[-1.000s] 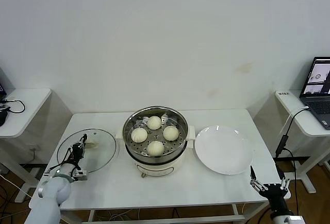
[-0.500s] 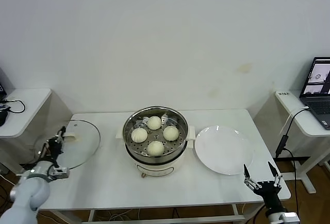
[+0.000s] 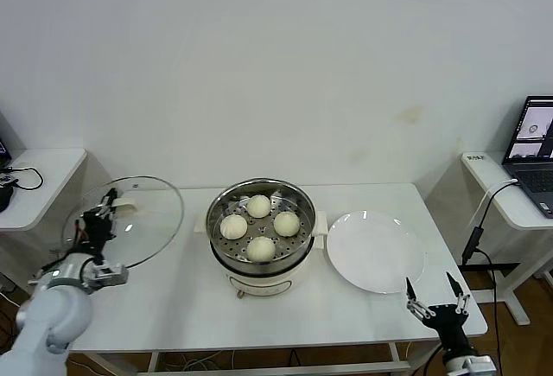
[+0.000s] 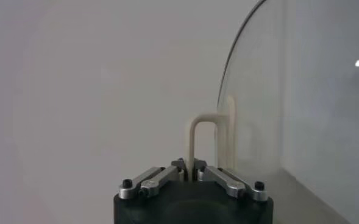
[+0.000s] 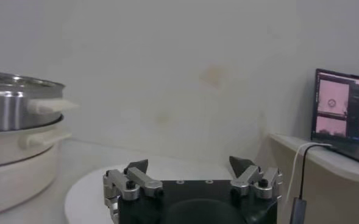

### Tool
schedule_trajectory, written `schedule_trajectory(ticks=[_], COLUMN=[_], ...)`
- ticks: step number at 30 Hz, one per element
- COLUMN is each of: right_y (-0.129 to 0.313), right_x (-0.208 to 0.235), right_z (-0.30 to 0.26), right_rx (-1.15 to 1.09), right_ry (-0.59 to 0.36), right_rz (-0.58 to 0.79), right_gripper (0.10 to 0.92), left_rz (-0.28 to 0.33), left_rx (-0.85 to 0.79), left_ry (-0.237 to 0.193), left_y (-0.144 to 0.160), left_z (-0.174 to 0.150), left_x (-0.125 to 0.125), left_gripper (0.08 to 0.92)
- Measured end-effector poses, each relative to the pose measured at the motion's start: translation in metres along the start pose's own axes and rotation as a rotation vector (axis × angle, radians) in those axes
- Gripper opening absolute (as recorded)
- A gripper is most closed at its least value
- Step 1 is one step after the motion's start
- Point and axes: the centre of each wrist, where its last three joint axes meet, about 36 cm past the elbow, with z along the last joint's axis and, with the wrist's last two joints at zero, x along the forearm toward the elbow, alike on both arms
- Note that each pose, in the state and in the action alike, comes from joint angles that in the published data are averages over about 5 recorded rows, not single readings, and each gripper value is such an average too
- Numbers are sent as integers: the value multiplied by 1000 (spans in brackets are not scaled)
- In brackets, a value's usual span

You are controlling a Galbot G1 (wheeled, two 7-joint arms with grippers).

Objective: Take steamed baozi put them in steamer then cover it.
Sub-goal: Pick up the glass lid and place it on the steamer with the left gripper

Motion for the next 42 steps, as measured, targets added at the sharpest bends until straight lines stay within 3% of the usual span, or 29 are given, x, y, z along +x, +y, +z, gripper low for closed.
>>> schedule_trajectory(ticks=[10,27,33,42], right_y=[14,32,34,39], right_x=[3,1,2,1], right_z=[5,16,18,18], right_rx=[96,137,142,145], right_ry=[28,51,54,55], right_rz=[2,-11,-15,-24], right_gripper=[823,823,823,823], left_rz=[23,49,83,102], left_rx=[41,46,40,20], left_ry=[-81,-157,-163,-157], left_y=[2,10,1,-9], left_z=[-94,-236,-266,-284], left_x=[-10,-29,-31,-29], left_gripper=[142,142,142,142])
